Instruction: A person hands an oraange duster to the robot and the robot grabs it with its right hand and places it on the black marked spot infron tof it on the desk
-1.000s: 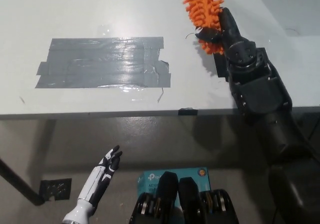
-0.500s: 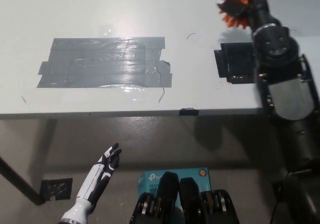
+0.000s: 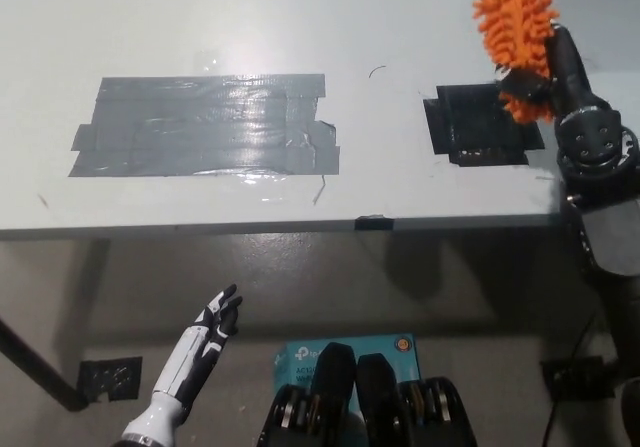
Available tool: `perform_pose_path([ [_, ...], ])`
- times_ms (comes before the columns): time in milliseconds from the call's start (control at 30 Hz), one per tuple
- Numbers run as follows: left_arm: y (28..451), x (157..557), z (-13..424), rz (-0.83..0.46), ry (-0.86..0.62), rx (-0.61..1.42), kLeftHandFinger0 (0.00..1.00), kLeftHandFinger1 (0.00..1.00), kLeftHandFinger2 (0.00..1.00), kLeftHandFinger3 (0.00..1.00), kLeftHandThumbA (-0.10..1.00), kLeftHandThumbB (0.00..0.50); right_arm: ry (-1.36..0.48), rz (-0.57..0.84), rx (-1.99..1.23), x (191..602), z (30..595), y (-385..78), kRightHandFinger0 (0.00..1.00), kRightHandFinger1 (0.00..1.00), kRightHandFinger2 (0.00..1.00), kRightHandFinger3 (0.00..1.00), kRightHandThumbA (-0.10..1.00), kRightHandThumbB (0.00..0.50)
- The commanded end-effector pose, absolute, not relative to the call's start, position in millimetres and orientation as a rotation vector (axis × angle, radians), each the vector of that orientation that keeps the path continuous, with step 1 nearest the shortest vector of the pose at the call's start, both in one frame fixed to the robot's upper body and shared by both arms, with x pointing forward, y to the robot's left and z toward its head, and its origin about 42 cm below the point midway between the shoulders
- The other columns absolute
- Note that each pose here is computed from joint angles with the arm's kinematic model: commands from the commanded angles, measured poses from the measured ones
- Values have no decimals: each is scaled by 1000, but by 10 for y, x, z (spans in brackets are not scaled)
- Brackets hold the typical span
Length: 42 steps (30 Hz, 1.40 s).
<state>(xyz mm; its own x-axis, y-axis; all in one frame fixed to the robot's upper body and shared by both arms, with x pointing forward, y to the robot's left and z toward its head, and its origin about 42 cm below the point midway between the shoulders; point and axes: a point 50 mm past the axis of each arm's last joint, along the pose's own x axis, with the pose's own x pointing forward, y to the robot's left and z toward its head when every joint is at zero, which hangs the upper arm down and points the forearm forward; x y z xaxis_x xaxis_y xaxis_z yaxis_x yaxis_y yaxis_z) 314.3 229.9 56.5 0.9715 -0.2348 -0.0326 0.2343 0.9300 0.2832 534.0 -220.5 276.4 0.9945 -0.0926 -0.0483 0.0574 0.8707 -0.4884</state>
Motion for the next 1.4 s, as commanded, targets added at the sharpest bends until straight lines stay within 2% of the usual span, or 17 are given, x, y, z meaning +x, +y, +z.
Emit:
perform_pose_path([
  [0,2343,3222,703,-256,-54,316,943,1000,1000,1000,938,106,54,-89,-596,5447,2821,-2280,131,566,876,891,-100,161],
  [167,2340,3240,702,-260,-64,324,926,1000,1000,1000,932,96,90,-38,-612,5496,2665,-2273,111,563,864,869,-100,183],
  [200,2341,3242,702,-260,-64,324,925,1000,1000,1000,932,96,103,-23,-617,5503,2649,-2264,250,655,902,932,-48,199],
  [233,2341,3260,707,-258,-62,319,920,1000,1000,1000,929,100,156,47,-608,5516,2649,-2221,616,1000,1000,1000,227,271],
  [267,2342,3265,707,-257,-60,317,923,1000,1000,1000,926,107,178,76,-612,5516,2647,-2198,905,1000,1000,1000,373,305],
  [300,2344,3263,704,-256,-58,312,931,1000,1000,1000,919,111,189,102,-627,5514,2638,-2178,1000,1000,1000,1000,466,322],
  [333,2345,3260,701,-256,-57,309,931,1000,1000,1000,919,111,193,115,-639,5512,2631,-2168,1000,1000,1000,1000,466,322],
  [400,2345,3220,666,-251,-53,304,929,1000,1000,1000,915,111,203,139,-692,5502,2584,-2123,1000,1000,1000,1000,617,348],
  [467,2351,3146,632,-243,-37,302,934,1000,1000,1000,911,111,219,162,-738,5468,2536,-2090,1000,1000,1000,1000,669,341],
  [533,2353,3143,651,-236,-25,298,938,1000,1000,1000,910,114,223,180,-740,5459,2544,-2107,1000,1000,1000,1000,665,345],
  [567,2357,3155,666,-232,-29,296,941,1000,1000,1000,902,100,220,173,-739,5465,2560,-2107,1000,1000,1000,1000,641,326],
  [733,2365,3147,673,-230,-29,298,936,1000,1000,1000,903,100,198,167,-749,5419,2624,-2171,1000,1000,1000,1000,720,333],
  [833,2361,3147,677,-234,-31,298,934,1000,1000,1000,896,91,174,155,-735,5375,2725,-2212,1000,1000,1000,1000,714,333],
  [867,2362,3161,682,-233,-35,295,931,1000,1000,1000,890,104,135,125,-734,5353,2822,-2235,1000,1000,1000,1000,723,361],
  [1000,2382,3149,682,-226,-29,291,929,1000,1000,1000,889,113,61,74,-745,5281,3008,-2243,1000,1000,1000,1000,787,366],
  [1167,2385,3218,725,-228,-46,297,928,1000,1000,1000,887,100,-164,0,-761,5022,3612,-2260,1000,1000,1000,1000,870,379],
  [1367,2393,3253,722,-220,-48,296,932,1000,1000,1000,895,108,-397,-93,-766,4611,4145,-2300,1000,1000,1000,1000,962,345],
])
